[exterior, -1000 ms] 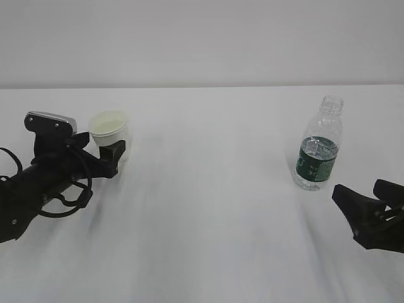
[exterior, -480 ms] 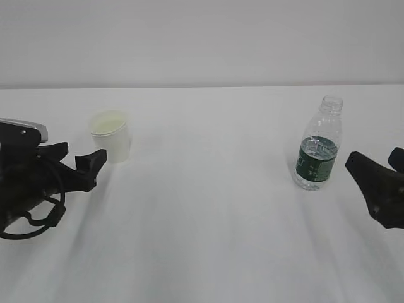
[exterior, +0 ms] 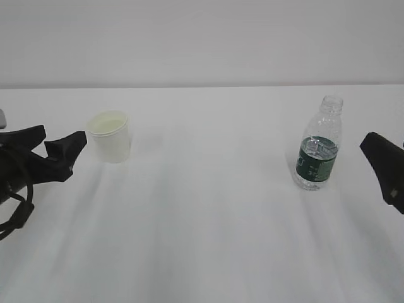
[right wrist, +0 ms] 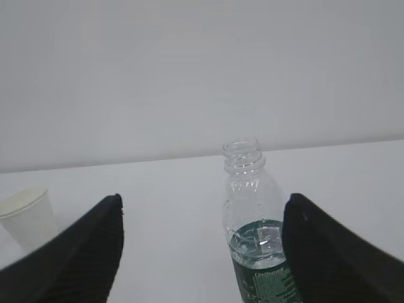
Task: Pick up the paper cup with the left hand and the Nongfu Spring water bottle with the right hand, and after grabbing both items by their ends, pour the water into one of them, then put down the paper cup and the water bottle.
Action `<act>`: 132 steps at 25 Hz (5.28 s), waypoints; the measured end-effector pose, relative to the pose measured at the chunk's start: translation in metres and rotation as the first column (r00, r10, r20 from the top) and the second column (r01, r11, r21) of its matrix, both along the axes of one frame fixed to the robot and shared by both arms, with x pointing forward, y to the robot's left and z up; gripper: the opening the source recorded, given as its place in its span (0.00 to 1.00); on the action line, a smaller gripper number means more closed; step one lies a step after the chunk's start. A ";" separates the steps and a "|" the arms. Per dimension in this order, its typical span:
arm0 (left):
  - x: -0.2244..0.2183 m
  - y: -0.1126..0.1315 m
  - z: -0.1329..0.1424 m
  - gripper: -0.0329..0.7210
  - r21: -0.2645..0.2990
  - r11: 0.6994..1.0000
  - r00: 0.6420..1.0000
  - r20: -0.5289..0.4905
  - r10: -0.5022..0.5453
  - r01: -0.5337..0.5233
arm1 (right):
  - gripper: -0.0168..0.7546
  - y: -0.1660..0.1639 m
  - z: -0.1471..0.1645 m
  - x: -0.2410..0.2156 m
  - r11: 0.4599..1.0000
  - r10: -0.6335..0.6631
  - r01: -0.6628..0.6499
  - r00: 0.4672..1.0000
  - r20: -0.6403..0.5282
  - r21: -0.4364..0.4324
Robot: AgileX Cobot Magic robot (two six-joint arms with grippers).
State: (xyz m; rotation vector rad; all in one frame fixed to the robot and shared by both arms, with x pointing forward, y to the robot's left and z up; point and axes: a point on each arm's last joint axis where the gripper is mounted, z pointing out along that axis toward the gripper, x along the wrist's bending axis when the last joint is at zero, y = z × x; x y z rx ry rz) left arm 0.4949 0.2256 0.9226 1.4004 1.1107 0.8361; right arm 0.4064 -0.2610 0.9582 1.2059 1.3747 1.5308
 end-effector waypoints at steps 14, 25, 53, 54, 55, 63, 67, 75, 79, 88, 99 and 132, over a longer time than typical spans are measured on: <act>-0.029 0.007 0.049 0.83 -0.045 0.999 0.985 0.171 -0.001 0.009 | 0.78 -0.003 0.024 0.011 0.998 -0.046 0.046 0.999 -0.002 -0.035; -0.054 0.019 0.094 0.83 -0.082 0.996 0.973 0.225 0.054 -0.036 | 0.77 -0.001 0.089 0.027 0.987 -0.047 0.049 0.999 0.018 -0.152; -0.194 0.059 0.190 0.81 -0.059 0.996 0.986 0.151 0.072 -0.064 | 0.77 -0.038 0.140 -0.112 0.959 -0.244 0.232 0.968 -0.055 -0.164; -0.198 0.060 0.193 0.81 -0.056 0.996 0.987 0.142 0.073 -0.065 | 0.77 -0.039 0.142 -0.117 0.958 -0.248 0.237 0.967 -0.052 -0.161; -0.201 0.061 0.195 0.80 -0.051 0.996 0.989 0.128 0.073 -0.066 | 0.77 -0.040 0.144 -0.121 0.958 -0.251 0.241 0.967 -0.046 -0.157; -0.235 0.071 0.211 0.73 -0.030 0.997 0.995 0.062 0.075 -0.073 | 0.77 -0.044 0.152 -0.139 0.960 -0.263 0.240 0.951 -0.163 -0.146; -0.257 0.077 0.211 0.73 -0.013 0.997 0.997 0.025 0.076 -0.075 | 0.77 -0.044 0.145 -0.146 0.960 -0.261 0.215 0.921 -0.290 -0.181; -0.293 0.086 0.196 0.73 0.075 0.996 0.995 -0.084 0.058 -0.052 | 0.77 -0.036 0.125 -0.159 0.972 -0.171 0.055 0.835 -0.524 -0.230; -0.298 0.085 0.190 0.73 0.074 0.997 0.990 -0.136 0.036 -0.026 | 0.77 -0.036 0.123 -0.160 0.971 -0.169 0.044 0.821 -0.545 -0.235; -0.288 0.083 0.161 0.73 0.135 0.991 0.951 -0.305 0.050 -0.009 | 0.77 -0.040 0.123 -0.160 0.957 -0.214 0.068 0.819 -0.532 -0.281; -0.273 0.074 0.139 0.73 0.109 0.994 0.937 -0.348 0.016 0.023 | 0.77 -0.044 0.107 -0.156 0.939 -0.262 0.071 0.780 -0.568 -0.335; -0.264 0.081 0.134 0.72 0.186 0.982 0.946 -0.309 0.101 -0.044 | 0.77 -0.045 0.086 -0.147 0.924 -0.291 0.066 0.761 -0.580 -0.377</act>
